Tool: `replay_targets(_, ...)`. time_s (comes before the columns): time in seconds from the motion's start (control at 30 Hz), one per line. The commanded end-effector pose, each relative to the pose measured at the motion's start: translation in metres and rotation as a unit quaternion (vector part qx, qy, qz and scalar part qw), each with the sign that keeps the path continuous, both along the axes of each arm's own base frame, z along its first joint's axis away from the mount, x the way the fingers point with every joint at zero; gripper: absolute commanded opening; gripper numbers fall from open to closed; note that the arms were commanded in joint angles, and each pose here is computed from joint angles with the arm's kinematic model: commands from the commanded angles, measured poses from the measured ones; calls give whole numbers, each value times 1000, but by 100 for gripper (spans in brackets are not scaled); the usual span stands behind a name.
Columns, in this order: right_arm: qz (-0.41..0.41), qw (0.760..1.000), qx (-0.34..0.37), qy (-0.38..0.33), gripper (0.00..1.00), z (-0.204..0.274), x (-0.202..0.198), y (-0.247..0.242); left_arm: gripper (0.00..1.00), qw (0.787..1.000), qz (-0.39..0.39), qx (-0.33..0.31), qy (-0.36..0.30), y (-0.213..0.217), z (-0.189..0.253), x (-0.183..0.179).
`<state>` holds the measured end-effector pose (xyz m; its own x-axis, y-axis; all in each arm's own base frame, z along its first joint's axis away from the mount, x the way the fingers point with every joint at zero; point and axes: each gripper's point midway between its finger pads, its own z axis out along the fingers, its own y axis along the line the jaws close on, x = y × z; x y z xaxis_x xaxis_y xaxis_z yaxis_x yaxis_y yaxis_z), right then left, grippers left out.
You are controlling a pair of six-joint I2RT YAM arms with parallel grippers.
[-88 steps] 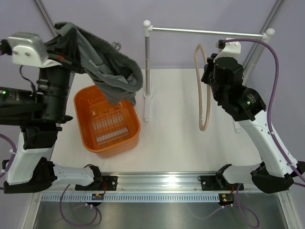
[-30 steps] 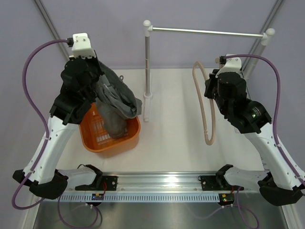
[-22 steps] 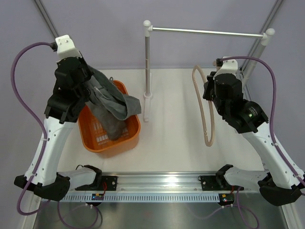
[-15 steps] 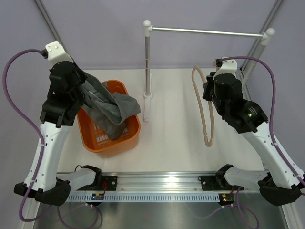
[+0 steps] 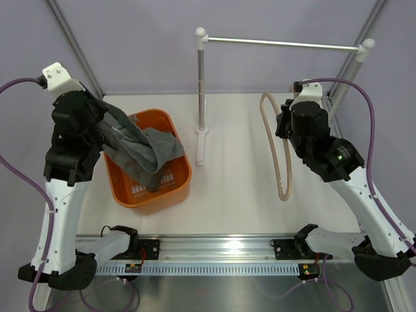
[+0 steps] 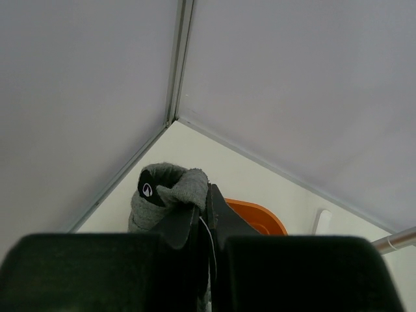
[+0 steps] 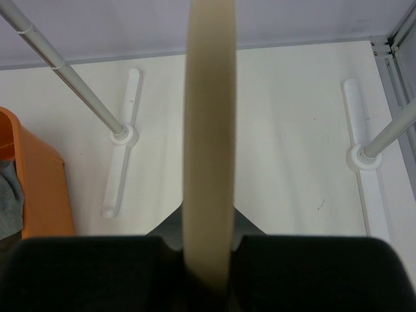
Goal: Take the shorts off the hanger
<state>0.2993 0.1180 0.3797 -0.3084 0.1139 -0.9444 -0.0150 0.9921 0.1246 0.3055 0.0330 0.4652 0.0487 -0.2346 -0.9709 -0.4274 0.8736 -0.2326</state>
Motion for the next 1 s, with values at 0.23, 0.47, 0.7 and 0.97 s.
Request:
replay_targets(0.23,2,1000,24,-20,0,12,-1,1,17,996,-84,-30,-25,-29,3,11)
replay_targets(0.47,24,999,17,-29,0,14,1,7,93,978,-192,-66,57,-77,-62,35)
replay_targets(0.7,59,997,-6,-53,0,22,6,16,96,930,-351,-85,72,-128,-62,-6)
replay_targets(0.97,126,986,-22,-103,0,25,28,42,97,897,-433,-63,57,-143,-57,-70)
